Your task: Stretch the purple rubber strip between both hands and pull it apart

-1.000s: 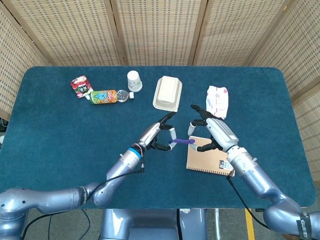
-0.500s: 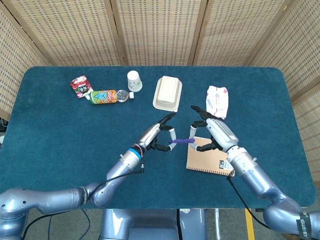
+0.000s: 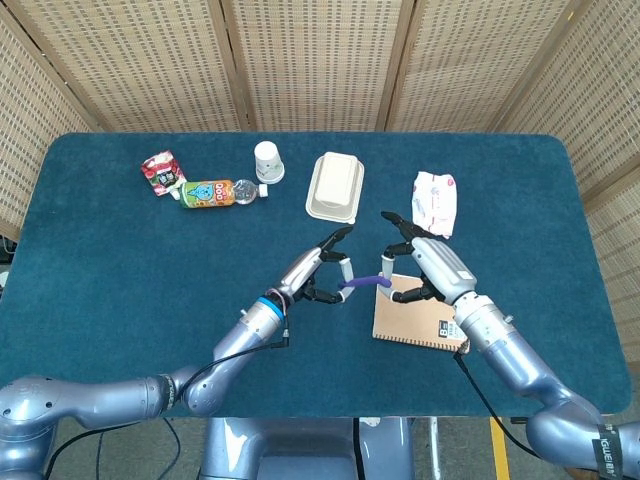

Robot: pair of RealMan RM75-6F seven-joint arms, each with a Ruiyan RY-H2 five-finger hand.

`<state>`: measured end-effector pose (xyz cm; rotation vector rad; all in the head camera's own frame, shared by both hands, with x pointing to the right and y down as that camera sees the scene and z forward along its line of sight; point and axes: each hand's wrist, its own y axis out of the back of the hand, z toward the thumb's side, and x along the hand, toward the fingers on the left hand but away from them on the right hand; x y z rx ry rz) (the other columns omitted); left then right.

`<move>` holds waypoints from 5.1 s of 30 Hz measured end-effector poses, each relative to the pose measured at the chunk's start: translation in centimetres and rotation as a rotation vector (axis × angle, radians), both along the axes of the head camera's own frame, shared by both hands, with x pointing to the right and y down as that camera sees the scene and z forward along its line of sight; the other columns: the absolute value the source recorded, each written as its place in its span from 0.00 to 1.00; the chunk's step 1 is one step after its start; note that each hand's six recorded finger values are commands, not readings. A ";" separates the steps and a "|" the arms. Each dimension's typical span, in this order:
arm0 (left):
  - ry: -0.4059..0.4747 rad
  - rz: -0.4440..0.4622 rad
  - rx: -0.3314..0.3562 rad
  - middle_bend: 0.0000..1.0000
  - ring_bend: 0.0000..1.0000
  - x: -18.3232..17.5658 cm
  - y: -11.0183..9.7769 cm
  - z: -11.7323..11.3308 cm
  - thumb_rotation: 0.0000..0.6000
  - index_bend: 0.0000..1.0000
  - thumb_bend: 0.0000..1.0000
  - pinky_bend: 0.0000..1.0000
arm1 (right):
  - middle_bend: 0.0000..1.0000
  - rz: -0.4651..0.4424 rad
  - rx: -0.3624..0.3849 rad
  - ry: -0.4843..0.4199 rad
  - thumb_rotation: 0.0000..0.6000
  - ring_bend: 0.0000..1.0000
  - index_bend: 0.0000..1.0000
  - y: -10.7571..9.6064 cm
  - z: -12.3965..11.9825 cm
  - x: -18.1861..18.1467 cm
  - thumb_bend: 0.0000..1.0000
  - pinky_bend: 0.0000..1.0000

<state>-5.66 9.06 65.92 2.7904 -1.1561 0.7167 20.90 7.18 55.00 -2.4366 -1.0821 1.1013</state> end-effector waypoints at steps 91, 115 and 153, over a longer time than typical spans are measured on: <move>-0.851 -0.048 0.420 0.00 0.00 -34.1 -5.9 -9.0 1.00 0.77 0.72 0.00 | 0.00 -0.006 0.251 0.303 1.00 0.00 0.81 2.6 -0.5 10.2 0.54 0.00; -1.121 -0.125 0.465 0.00 0.00 -43.7 -7.2 -10.9 1.00 0.78 0.72 0.00 | 0.01 -0.011 0.342 0.594 1.00 0.00 0.81 -0.1 -0.9 17.2 0.54 0.00; -1.273 -0.240 0.433 0.00 0.00 -54.7 -4.8 -12.2 1.00 0.78 0.73 0.00 | 0.02 0.069 0.443 0.901 1.00 0.00 0.81 -1.6 -3.1 27.8 0.52 0.00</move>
